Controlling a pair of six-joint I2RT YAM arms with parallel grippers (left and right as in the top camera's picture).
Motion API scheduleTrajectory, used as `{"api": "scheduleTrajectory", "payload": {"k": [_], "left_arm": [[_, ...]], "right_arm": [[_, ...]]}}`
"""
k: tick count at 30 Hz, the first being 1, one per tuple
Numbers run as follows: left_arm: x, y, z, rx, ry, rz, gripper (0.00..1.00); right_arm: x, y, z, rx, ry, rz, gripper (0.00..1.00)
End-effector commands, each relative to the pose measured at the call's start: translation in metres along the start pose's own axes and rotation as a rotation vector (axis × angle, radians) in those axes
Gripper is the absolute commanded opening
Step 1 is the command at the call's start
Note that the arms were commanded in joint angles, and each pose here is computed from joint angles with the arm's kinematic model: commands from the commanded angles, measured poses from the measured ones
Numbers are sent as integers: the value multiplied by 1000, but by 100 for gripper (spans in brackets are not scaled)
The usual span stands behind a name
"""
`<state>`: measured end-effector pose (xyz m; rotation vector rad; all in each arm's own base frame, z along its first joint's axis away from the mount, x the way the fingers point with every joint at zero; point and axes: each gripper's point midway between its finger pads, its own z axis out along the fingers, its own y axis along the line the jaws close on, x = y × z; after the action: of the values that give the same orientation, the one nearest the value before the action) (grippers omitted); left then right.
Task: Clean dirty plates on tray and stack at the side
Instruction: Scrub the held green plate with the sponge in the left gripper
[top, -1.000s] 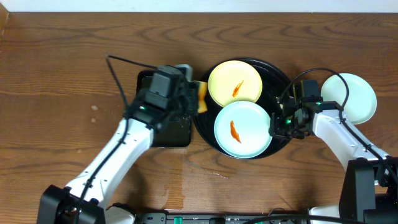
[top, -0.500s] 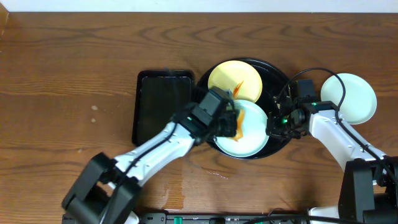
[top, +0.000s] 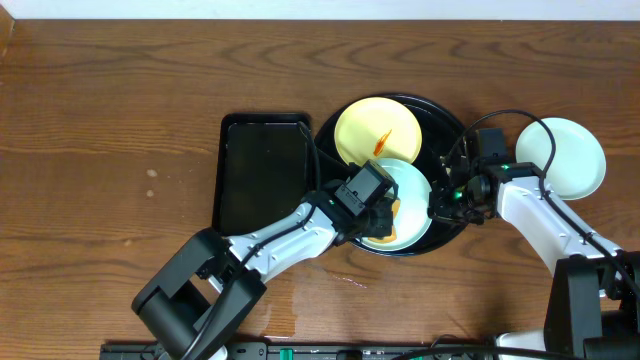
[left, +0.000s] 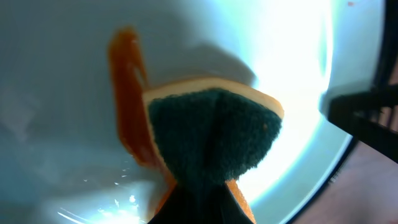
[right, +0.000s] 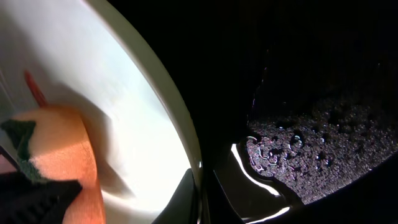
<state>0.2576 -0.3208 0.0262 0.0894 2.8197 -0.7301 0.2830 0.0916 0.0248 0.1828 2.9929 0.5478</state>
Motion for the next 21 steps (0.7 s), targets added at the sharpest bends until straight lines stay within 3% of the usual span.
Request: {"api": "scheduleTrajectory", "payload": {"k": [1,13,21], "left_arm": [[-15,21,4,-107,-88,-12,8],[-49,48,-8,-182,-193,-61,7],[-67,12,-44,-68,-262,27,7]], "right_arm": [[4,3,1,-2,11,4,1],[6,2,1,1,19,3,1],[6,1,1,3,18,3,1]]}}
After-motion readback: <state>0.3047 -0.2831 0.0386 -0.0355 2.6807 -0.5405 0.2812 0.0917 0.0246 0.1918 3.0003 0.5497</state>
